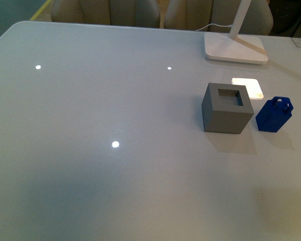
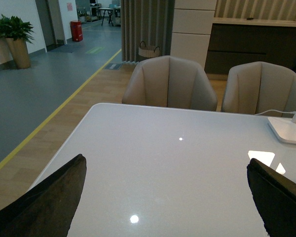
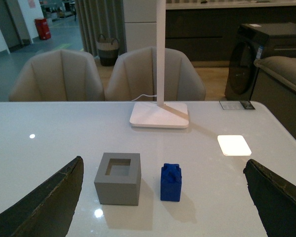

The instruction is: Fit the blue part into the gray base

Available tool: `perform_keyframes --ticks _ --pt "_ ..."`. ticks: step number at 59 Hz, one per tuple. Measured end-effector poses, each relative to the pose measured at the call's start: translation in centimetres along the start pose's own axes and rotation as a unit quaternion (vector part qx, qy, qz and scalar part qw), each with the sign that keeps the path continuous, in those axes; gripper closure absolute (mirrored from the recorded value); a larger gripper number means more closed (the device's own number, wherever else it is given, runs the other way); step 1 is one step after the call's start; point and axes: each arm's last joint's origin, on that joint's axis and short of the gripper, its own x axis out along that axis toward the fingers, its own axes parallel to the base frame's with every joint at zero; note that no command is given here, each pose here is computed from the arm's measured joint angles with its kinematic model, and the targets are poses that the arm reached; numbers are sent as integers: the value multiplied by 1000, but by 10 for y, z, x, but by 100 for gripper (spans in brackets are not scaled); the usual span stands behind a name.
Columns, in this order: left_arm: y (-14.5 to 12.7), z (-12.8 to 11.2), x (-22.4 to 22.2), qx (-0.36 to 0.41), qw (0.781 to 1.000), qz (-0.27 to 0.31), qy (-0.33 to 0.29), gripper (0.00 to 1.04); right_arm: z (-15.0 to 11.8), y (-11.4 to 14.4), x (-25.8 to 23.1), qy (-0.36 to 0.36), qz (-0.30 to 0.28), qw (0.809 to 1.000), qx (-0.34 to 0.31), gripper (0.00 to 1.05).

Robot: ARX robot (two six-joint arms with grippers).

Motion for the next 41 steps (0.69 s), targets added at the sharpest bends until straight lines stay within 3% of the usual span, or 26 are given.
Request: perform_keyframes --ticks 41 --pt "0 0 0 0 1000 0 0 7 0 0 0 0 0 1000 0 9"
